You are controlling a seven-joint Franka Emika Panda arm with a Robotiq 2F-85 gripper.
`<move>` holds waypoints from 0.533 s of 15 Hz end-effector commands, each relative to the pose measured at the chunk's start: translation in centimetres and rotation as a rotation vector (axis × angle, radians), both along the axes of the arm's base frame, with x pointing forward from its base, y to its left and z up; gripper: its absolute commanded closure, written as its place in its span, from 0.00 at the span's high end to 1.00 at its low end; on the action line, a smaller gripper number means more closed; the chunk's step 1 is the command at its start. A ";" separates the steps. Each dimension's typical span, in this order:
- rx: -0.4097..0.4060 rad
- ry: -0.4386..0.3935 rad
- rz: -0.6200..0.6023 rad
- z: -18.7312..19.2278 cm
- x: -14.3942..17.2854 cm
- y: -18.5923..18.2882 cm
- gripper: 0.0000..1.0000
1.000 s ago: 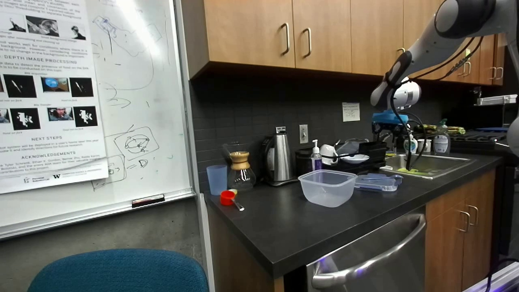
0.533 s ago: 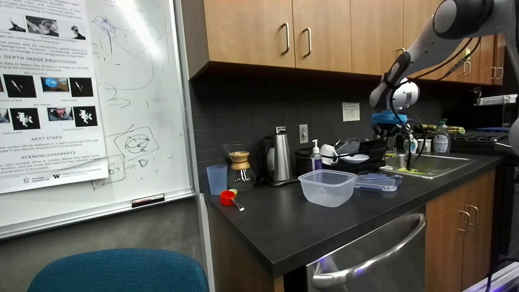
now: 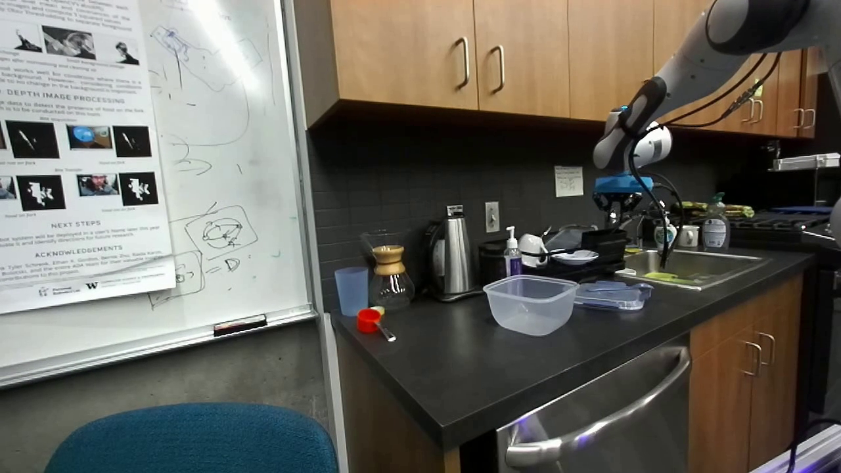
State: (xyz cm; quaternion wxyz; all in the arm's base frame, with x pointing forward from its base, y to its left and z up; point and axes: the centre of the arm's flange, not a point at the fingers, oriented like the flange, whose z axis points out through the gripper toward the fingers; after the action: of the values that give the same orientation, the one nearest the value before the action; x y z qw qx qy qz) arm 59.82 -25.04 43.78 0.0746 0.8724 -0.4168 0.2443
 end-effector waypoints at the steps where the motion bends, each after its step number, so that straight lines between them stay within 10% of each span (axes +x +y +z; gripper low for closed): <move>1: -0.044 -0.009 0.021 1.9 -1.2 2.0 0.64; 8: -0.058 0.027 -0.013 1.1 -1.2 1.8 1.00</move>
State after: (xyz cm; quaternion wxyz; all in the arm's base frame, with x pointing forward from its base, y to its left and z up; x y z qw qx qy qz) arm 59.60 -23.70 45.36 0.1010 0.8731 -0.4033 0.2547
